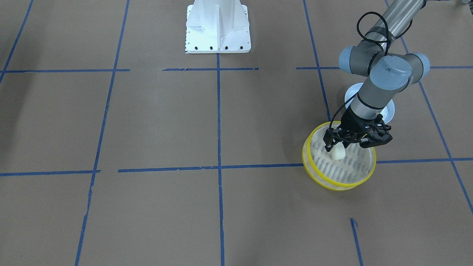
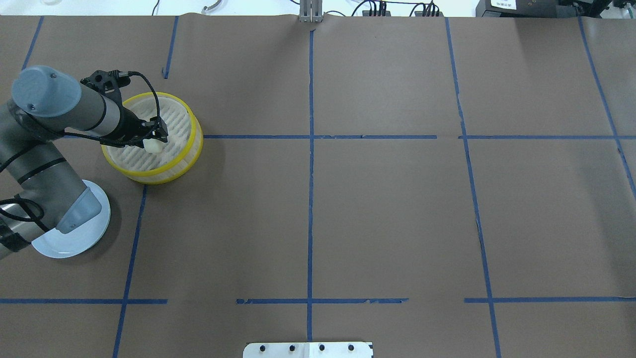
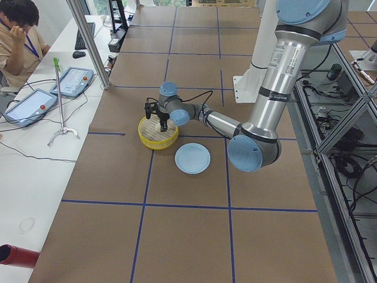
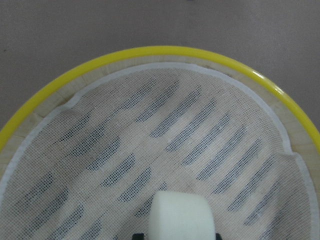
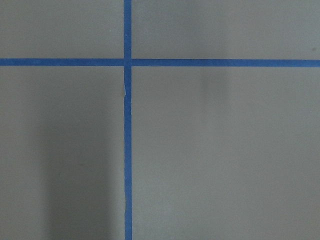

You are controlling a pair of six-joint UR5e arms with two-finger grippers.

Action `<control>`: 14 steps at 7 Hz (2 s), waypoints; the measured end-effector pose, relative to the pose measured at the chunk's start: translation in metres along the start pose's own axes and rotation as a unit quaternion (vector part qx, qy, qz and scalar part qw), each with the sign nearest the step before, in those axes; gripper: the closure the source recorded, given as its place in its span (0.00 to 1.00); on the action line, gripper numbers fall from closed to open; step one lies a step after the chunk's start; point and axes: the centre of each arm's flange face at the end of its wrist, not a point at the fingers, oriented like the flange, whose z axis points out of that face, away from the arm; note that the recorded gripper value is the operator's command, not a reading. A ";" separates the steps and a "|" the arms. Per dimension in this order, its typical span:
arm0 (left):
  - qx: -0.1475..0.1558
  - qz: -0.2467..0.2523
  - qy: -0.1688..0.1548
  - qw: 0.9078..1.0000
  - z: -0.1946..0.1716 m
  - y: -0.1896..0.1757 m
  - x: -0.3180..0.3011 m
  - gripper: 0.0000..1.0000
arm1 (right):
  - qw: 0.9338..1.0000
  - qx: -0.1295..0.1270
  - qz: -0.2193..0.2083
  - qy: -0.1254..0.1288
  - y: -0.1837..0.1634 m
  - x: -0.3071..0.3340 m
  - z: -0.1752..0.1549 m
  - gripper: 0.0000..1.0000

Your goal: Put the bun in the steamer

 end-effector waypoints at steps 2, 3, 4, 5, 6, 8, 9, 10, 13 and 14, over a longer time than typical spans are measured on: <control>0.005 0.013 0.019 1.000 -0.048 -0.015 -0.016 0.01 | 1.000 0.000 0.000 0.000 0.000 0.000 0.000 0.00; 0.002 0.040 0.028 0.999 -0.090 -0.035 -0.044 0.01 | 1.000 0.000 0.000 0.000 0.000 0.000 0.000 0.00; 0.006 0.073 0.029 0.997 -0.133 -0.052 -0.089 0.01 | 1.000 0.000 0.000 0.000 0.000 0.000 0.000 0.00; 0.018 0.110 0.018 0.994 -0.171 -0.058 -0.150 0.01 | 1.000 0.000 0.000 0.000 0.000 0.000 0.000 0.00; 0.028 0.146 0.000 0.989 -0.203 -0.054 -0.218 0.01 | 1.000 0.000 0.000 0.000 0.000 0.000 0.000 0.00; 0.011 0.194 -0.012 0.981 -0.232 -0.031 -0.315 0.01 | 1.000 0.000 0.000 0.000 0.000 0.000 0.000 0.00; -0.007 0.205 -0.017 0.979 -0.240 -0.027 -0.346 0.01 | 1.000 0.000 0.000 0.000 0.000 0.000 0.000 0.00; -0.033 0.212 -0.027 0.976 -0.247 -0.027 -0.371 0.01 | 1.000 0.000 0.000 0.000 0.000 0.000 0.000 0.00; -0.080 0.209 -0.040 0.974 -0.249 -0.024 -0.419 0.00 | 1.000 0.000 0.000 0.000 0.000 0.000 0.000 0.00; -0.085 0.204 -0.040 0.974 -0.247 -0.023 -0.425 0.00 | 1.000 0.000 0.000 0.000 0.000 0.000 0.000 0.00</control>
